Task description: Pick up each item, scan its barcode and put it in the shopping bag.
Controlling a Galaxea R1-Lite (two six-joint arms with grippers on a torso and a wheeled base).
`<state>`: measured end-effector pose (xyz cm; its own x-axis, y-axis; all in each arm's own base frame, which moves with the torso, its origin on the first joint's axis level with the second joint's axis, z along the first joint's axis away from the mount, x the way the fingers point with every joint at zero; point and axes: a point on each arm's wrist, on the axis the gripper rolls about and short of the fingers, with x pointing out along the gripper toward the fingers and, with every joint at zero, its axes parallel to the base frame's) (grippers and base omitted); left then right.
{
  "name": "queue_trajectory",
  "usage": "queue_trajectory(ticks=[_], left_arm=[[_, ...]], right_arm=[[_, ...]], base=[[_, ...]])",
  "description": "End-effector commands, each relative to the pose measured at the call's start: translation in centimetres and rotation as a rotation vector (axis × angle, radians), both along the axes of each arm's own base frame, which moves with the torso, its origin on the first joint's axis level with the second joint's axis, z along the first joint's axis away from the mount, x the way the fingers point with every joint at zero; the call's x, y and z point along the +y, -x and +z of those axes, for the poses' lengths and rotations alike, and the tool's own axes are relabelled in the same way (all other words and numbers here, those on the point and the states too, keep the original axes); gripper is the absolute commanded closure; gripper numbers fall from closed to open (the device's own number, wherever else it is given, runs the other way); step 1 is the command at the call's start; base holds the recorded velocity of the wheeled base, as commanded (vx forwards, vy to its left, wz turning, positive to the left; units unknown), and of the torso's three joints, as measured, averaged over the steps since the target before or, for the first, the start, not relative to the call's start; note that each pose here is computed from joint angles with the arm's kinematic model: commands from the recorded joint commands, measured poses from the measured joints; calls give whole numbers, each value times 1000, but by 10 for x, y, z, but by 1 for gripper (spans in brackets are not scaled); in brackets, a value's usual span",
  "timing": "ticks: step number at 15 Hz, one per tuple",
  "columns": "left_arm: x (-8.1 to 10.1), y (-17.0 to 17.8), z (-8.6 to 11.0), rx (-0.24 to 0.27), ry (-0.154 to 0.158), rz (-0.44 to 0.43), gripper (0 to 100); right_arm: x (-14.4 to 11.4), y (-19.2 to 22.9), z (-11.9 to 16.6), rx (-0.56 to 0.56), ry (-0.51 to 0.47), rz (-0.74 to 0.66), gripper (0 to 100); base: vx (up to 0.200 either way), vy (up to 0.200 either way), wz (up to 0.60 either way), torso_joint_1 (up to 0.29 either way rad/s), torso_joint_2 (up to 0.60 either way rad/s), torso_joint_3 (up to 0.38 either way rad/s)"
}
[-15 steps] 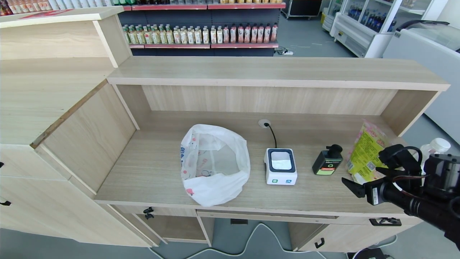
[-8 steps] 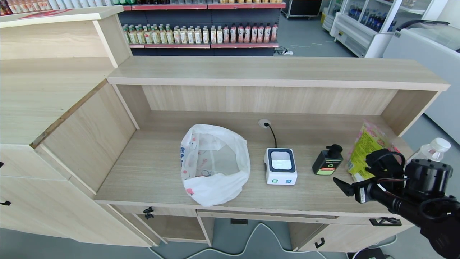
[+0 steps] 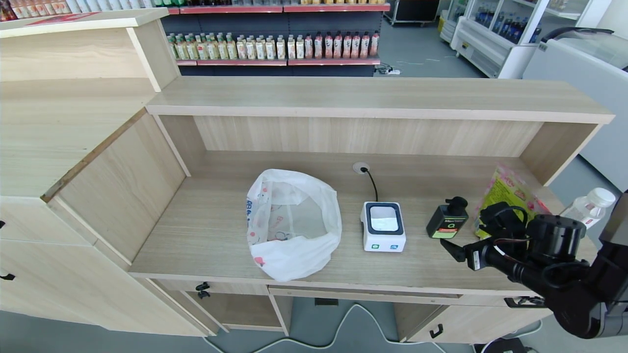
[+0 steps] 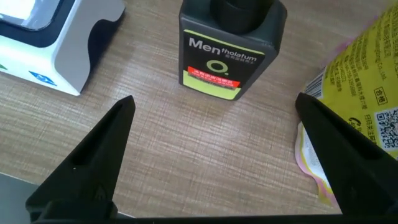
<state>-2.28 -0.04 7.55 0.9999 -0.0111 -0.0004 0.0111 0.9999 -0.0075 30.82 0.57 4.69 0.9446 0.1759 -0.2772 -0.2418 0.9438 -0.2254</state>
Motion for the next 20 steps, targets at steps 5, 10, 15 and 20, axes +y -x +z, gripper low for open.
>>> queue_trajectory(ticks=[5, 10, 15, 20], left_arm=[[0, 0, 0, 0, 0, 0, 0], [0, 0, 0, 0, 0, 0, 0], [0, 0, 0, 0, 0, 0, 0], [0, 0, 0, 0, 0, 0, 0]], right_arm=[[9, -29, -11, -24, -20, 23, 0], [13, -51, -12, -69, -50, 42, 0], [22, -59, -16, -76, -59, 88, 0], [23, -61, -20, -79, -56, 106, 0]], base=[[0, 0, 0, 0, 0, 0], [0, 0, 0, 0, 0, 0], [0, 0, 0, 0, 0, 0], [0, 0, 0, 0, 0, 0]])
